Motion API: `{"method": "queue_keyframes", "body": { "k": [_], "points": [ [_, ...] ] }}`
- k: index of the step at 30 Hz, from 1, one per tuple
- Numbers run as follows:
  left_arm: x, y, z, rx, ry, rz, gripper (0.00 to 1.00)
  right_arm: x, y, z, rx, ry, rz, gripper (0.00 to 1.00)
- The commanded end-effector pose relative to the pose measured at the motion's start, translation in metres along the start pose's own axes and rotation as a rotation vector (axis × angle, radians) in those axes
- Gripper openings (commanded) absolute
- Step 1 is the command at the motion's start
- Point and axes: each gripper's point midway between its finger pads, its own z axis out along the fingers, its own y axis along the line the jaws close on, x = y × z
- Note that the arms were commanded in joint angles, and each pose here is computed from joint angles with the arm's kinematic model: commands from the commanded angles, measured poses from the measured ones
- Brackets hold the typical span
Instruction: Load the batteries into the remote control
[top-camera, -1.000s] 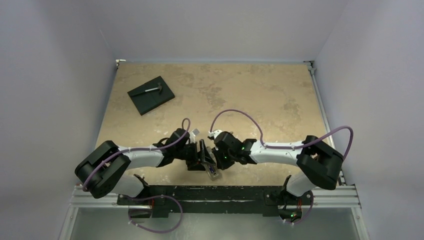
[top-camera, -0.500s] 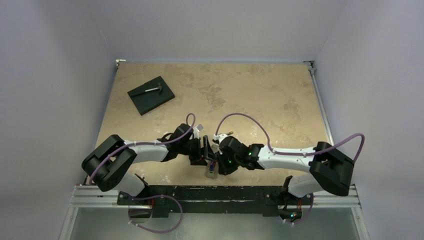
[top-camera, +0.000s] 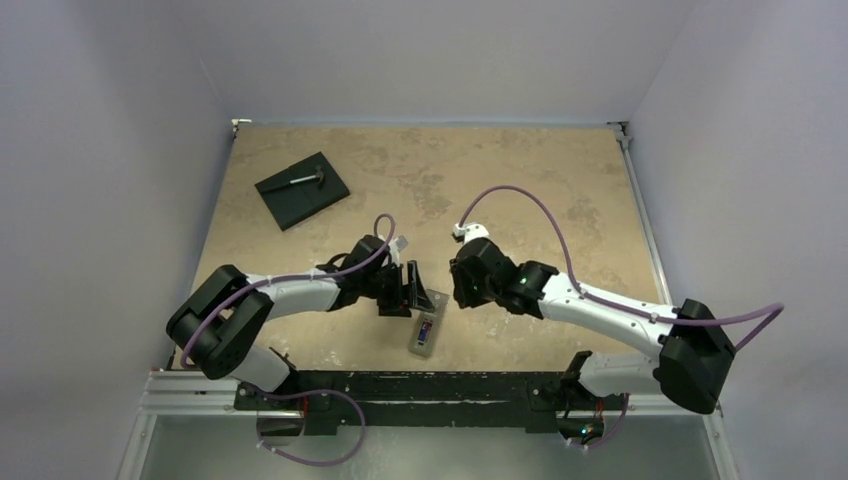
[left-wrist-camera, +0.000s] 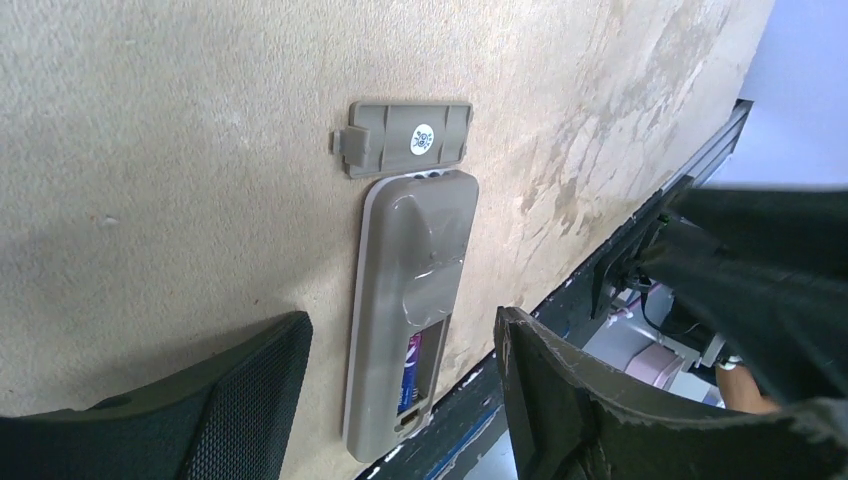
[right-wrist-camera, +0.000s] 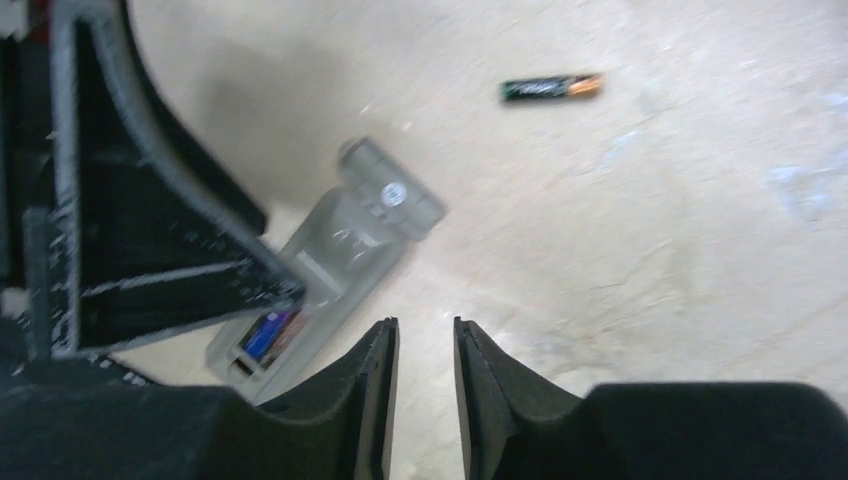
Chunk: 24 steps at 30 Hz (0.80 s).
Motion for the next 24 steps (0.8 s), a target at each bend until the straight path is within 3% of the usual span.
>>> {"method": "queue_keyframes", "body": {
  "k": [1,3,5,13,17,24],
  "points": [
    [-0.012,0.002,0.000,-0.036,-0.021,0.062,0.67,-0.039,-0.026,-0.010,0.111,-0.090,-0.009,0.41],
    [-0.015,0.002,-0.002,-0.052,-0.027,0.072,0.67,-0.051,-0.032,-0.009,0.133,-0.112,-0.017,0.50],
    [-0.016,0.004,-0.007,-0.084,-0.028,0.079,0.67,-0.060,-0.035,-0.007,0.147,-0.120,-0.030,0.51],
    [-0.025,0.009,-0.032,-0.195,-0.079,0.127,0.67,-0.078,-0.024,-0.001,0.072,-0.106,-0.078,0.50],
    [-0.021,0.013,-0.044,-0.227,-0.085,0.132,0.65,-0.069,-0.002,-0.004,-0.065,-0.060,-0.130,0.50],
    [-0.003,0.007,-0.056,-0.205,-0.042,0.125,0.63,-0.047,-0.004,0.000,-0.088,-0.010,-0.130,0.49]
  ]
}}
